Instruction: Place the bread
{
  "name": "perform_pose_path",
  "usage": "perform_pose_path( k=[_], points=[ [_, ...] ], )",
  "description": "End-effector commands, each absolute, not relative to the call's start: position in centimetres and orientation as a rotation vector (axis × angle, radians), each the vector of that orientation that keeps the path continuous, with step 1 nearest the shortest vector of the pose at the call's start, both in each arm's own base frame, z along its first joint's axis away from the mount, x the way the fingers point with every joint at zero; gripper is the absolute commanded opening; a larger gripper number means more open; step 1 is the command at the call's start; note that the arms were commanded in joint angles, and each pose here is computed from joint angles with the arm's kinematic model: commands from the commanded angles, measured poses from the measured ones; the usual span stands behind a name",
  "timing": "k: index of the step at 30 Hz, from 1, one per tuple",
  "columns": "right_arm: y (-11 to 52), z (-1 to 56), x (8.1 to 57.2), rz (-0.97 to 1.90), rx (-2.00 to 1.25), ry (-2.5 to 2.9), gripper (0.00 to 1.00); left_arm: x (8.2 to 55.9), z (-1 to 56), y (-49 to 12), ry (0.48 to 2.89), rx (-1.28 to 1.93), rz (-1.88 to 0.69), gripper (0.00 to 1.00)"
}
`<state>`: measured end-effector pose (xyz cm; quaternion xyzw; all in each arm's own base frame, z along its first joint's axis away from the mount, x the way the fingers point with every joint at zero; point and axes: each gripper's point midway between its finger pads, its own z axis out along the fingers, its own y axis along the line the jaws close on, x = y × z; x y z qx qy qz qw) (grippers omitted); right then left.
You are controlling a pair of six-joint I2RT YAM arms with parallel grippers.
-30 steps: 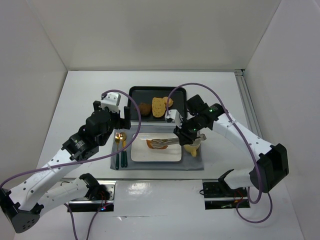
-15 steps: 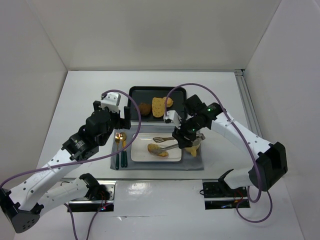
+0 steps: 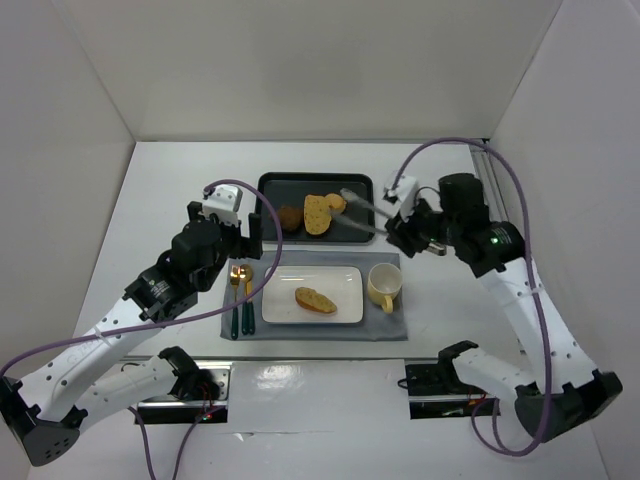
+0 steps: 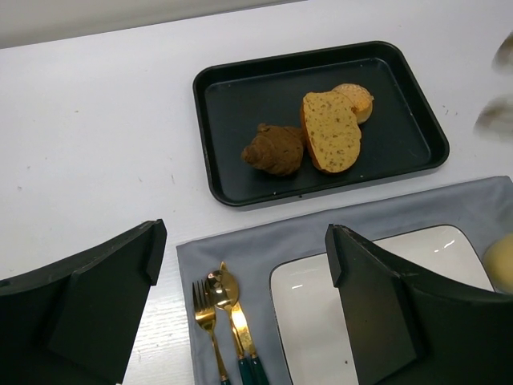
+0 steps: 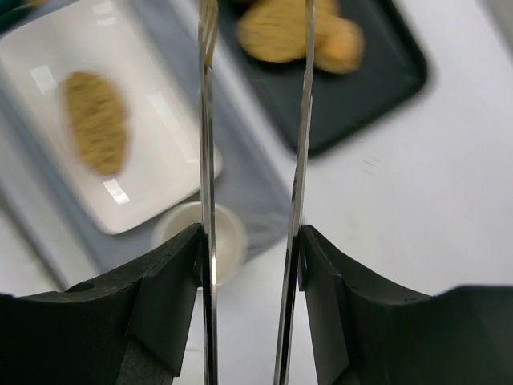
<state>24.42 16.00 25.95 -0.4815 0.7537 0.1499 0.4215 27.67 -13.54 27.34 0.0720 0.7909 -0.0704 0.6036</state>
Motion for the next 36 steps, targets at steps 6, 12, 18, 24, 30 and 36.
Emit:
perform_pose_path(
  k=[6,12,18,24,30,36],
  points=[
    [2.3,24.6,32.0,0.092,-0.495,1.921,0.58,27.8,27.9,-14.8,1.804,0.191,-0.227,1.00],
    [-4.5,16.4,34.1,0.070,-0.247,2.077,0.58,27.8,27.7,-15.7,1.815,0.224,-0.258,1.00],
    [-5.8,11.1,35.9,0.119,-0.198,2.206,0.58,27.9,27.2,-16.2,1.833,0.246,-0.269,1.00],
    [-6.4,6.8,36.5,0.153,-0.150,2.326,0.59,27.9,26.8,-16.6,1.842,0.273,-0.275,1.00],
    [-6.8,2.6,35.5,0.157,-0.154,2.478,0.63,27.9,26.3,-17.3,1.862,0.305,-0.296,1.00],
    [-6.9,2.3,34.8,0.181,-0.172,2.495,0.72,28.0,25.3,-18.2,1.899,0.342,-0.309,1.00]
  ],
)
